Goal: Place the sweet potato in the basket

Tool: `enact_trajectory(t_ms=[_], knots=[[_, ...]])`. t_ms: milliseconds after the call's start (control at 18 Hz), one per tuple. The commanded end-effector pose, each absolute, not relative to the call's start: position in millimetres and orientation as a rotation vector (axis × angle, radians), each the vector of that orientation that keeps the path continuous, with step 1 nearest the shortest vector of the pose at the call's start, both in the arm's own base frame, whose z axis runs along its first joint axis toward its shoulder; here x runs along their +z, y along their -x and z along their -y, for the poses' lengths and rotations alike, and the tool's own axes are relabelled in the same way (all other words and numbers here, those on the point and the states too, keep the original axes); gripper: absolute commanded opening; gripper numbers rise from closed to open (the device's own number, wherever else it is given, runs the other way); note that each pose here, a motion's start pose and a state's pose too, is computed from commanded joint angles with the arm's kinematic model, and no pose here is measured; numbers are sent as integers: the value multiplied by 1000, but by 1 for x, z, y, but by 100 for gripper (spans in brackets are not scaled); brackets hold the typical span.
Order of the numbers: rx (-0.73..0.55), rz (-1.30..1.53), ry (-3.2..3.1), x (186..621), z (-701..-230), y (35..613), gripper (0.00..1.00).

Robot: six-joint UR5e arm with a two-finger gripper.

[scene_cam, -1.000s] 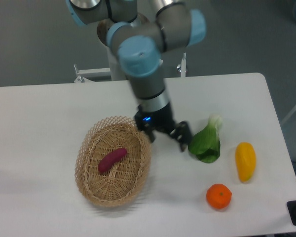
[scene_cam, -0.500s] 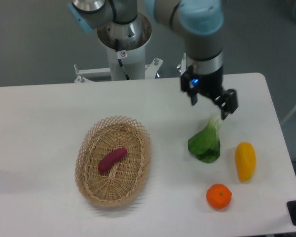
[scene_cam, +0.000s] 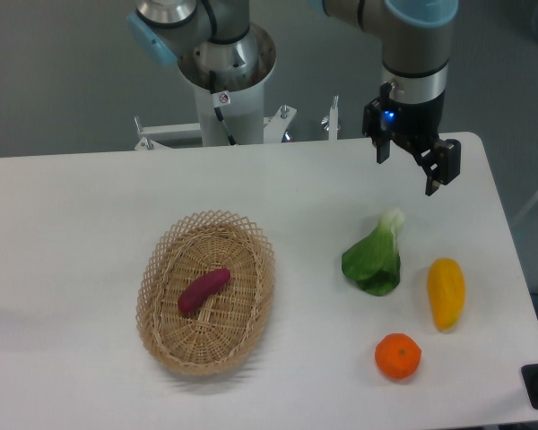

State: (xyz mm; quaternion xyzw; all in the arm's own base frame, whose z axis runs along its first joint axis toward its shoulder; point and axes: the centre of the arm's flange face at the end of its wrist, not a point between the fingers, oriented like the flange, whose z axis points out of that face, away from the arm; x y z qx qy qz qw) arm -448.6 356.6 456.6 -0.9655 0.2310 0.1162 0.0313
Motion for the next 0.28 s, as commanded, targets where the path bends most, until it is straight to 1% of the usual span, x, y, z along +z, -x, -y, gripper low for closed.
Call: enact_trajectory(t_ms=[278], knots=[[355,-712,2973,456,-357,448,100]])
